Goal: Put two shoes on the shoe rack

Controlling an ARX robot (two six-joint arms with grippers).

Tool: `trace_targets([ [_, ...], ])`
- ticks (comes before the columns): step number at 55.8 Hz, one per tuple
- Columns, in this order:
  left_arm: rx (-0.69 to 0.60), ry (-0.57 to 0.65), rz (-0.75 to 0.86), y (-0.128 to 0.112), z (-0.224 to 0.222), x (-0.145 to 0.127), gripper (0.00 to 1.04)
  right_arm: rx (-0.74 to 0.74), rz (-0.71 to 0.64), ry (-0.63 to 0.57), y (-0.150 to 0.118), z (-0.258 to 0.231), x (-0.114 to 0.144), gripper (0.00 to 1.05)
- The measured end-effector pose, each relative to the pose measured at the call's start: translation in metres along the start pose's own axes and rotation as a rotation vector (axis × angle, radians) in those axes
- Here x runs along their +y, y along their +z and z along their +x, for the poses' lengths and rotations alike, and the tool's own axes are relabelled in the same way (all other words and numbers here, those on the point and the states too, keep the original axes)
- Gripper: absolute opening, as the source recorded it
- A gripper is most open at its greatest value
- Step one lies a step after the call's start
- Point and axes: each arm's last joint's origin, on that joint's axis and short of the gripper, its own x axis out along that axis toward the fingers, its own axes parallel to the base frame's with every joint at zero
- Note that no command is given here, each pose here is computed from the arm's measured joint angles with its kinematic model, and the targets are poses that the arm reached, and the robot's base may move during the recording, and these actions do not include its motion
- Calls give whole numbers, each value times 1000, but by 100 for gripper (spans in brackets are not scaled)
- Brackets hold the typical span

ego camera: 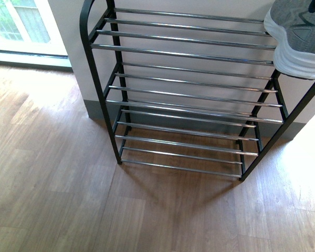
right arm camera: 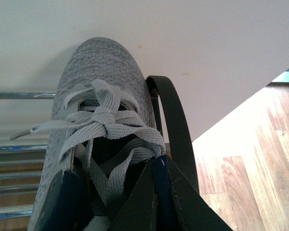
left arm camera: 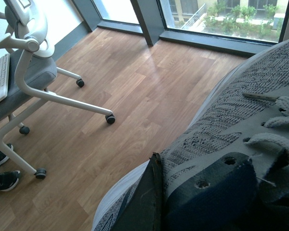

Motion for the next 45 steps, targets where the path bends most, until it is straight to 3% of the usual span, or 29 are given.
trace_targets([
  [25,0,0,0,0,0,0,1,15,-14,-12,-1,-1,1,1],
  [42,0,0,0,0,0,0,1,-20,4,56,16,-31,-8,47],
  [45,0,0,0,0,0,0,1,-34,10,79,21,-47,-15,59],
])
